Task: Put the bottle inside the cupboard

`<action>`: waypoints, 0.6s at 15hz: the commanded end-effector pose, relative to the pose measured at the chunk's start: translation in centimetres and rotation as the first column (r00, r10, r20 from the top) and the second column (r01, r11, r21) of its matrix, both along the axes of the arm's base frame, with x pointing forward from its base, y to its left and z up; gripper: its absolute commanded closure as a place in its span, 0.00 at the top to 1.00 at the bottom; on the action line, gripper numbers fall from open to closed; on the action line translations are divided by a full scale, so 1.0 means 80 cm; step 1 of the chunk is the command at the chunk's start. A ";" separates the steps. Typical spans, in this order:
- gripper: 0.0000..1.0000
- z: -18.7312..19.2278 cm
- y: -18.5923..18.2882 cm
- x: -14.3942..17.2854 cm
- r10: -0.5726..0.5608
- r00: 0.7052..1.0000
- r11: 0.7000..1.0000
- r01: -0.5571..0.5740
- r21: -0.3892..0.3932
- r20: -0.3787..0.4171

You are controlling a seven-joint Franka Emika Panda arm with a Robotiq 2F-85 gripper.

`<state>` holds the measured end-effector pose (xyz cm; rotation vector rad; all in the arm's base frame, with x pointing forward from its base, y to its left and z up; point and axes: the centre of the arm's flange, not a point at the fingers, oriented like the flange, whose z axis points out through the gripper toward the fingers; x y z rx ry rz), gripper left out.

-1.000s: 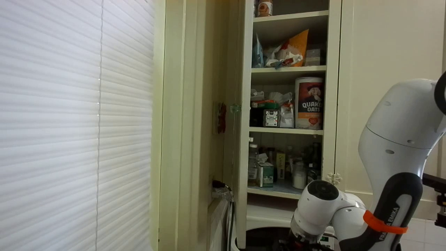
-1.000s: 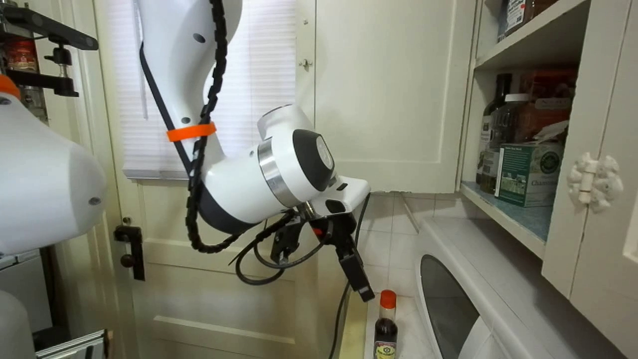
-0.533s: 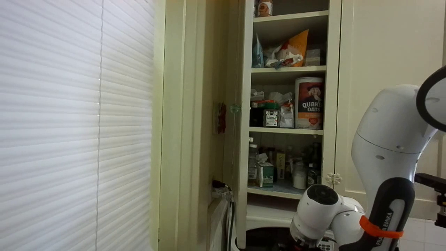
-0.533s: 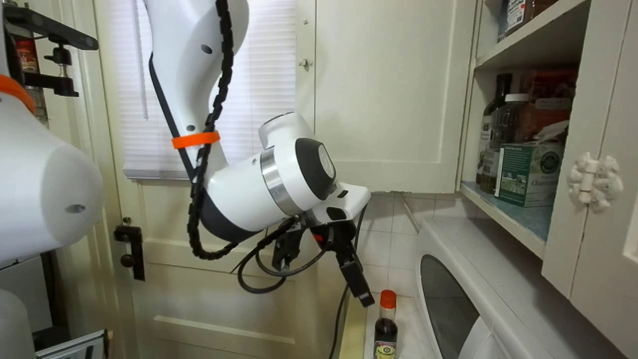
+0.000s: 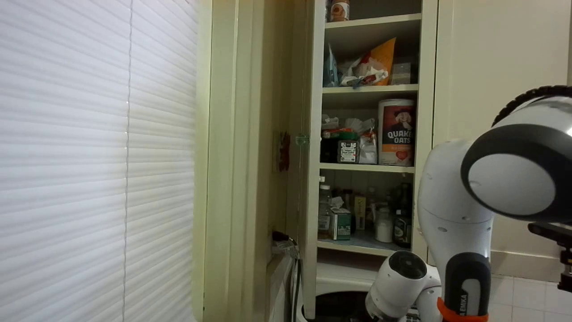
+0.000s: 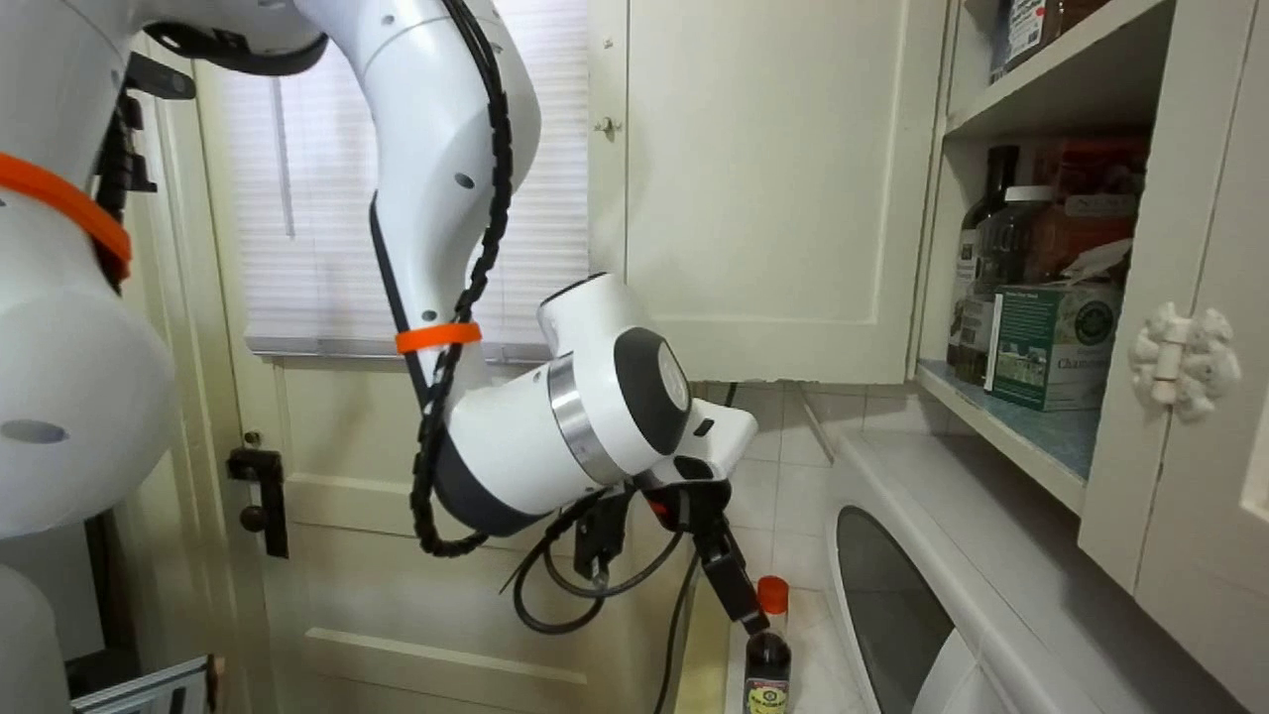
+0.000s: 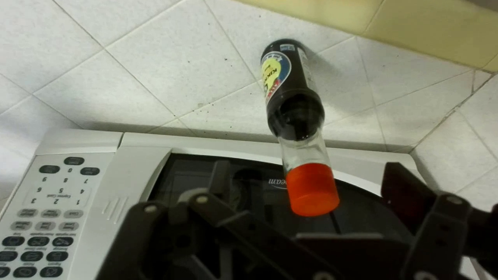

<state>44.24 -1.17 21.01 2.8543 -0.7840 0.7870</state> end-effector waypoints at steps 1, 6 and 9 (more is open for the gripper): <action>1.00 -0.039 -0.009 0.032 -0.013 0.999 1.000 0.014 -0.014 0.033; 1.00 -0.048 -0.007 0.046 -0.035 0.999 0.999 0.036 -0.017 0.038; 1.00 -0.051 -0.002 0.044 -0.030 0.999 0.999 0.030 -0.017 0.021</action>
